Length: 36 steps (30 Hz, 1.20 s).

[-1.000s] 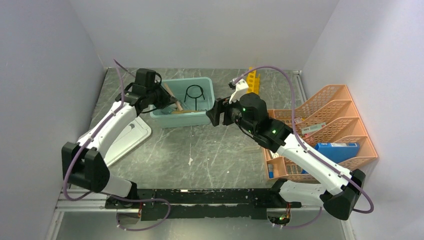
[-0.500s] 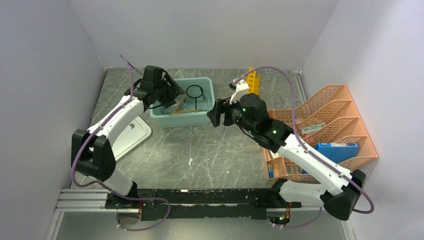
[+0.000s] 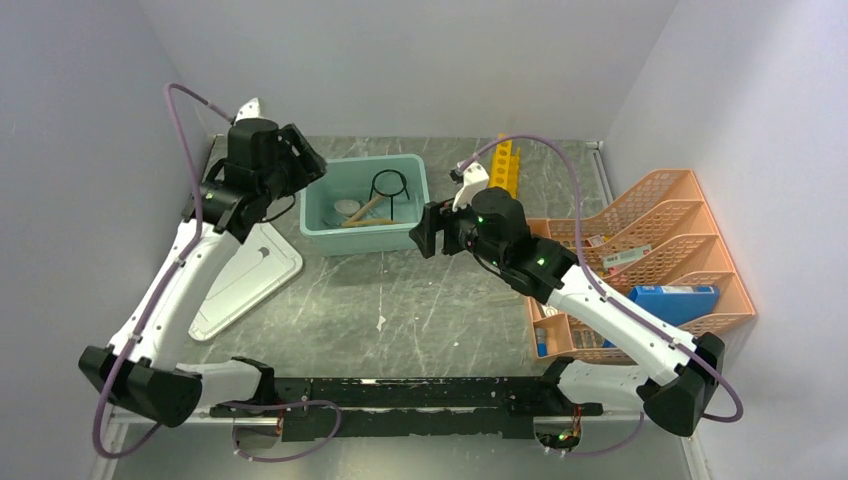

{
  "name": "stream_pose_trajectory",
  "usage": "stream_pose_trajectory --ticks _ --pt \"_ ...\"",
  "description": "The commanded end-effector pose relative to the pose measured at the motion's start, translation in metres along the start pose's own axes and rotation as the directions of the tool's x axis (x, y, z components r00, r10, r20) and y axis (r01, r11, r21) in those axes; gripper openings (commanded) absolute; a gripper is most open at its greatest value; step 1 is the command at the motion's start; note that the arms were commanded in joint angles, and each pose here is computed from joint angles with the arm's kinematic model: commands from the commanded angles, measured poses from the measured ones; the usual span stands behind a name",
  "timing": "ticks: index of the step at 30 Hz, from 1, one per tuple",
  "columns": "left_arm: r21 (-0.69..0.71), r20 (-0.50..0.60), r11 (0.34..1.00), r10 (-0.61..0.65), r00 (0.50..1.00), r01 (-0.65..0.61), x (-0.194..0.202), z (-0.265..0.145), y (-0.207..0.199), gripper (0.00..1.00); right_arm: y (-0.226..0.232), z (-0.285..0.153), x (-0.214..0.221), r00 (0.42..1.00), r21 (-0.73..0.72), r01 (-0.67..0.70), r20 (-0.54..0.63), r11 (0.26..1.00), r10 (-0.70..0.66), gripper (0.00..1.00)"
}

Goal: Organize the chemistry lab equipment
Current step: Pick up the storage box lid at the center of the board.

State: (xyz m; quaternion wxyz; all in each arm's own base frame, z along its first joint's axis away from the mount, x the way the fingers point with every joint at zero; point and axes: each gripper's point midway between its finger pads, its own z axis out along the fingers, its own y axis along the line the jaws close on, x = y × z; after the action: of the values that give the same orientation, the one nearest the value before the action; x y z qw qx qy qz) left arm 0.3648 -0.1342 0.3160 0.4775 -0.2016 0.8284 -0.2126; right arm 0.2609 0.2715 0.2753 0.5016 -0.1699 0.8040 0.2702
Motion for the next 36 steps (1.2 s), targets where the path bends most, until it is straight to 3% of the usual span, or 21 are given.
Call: stream_pose_trajectory --ticks 1,6,10,20,28,36 --pt "-0.296 0.076 0.939 0.204 0.976 -0.173 -0.025 -0.024 0.063 0.7 0.004 0.003 0.003 1.0 -0.03 0.015 -0.008 0.999 -0.015 0.8" --pt "-0.46 0.066 0.858 0.291 0.954 -0.23 -0.033 -0.029 0.102 0.71 0.003 0.002 0.008 1.0 -0.027 0.018 -0.024 0.999 -0.019 0.8" --pt "-0.555 0.009 0.799 0.284 0.959 -0.232 -0.02 -0.01 0.142 0.7 0.002 0.001 0.01 0.999 -0.026 0.015 -0.029 1.0 -0.016 0.8" --pt "-0.558 -0.12 0.819 0.084 0.989 -0.137 0.032 0.055 0.207 0.68 -0.004 -0.004 0.025 0.998 -0.011 0.005 -0.059 1.0 -0.006 0.8" --pt "-0.553 -0.228 0.816 0.047 0.973 -0.169 0.054 0.115 0.227 0.54 -0.004 -0.003 0.028 0.998 -0.014 -0.001 -0.057 1.0 0.001 0.8" --pt "-0.595 -0.285 0.78 0.024 0.958 -0.197 0.068 0.144 0.254 0.5 -0.007 -0.004 0.029 0.998 -0.003 0.001 -0.056 1.0 -0.001 0.8"
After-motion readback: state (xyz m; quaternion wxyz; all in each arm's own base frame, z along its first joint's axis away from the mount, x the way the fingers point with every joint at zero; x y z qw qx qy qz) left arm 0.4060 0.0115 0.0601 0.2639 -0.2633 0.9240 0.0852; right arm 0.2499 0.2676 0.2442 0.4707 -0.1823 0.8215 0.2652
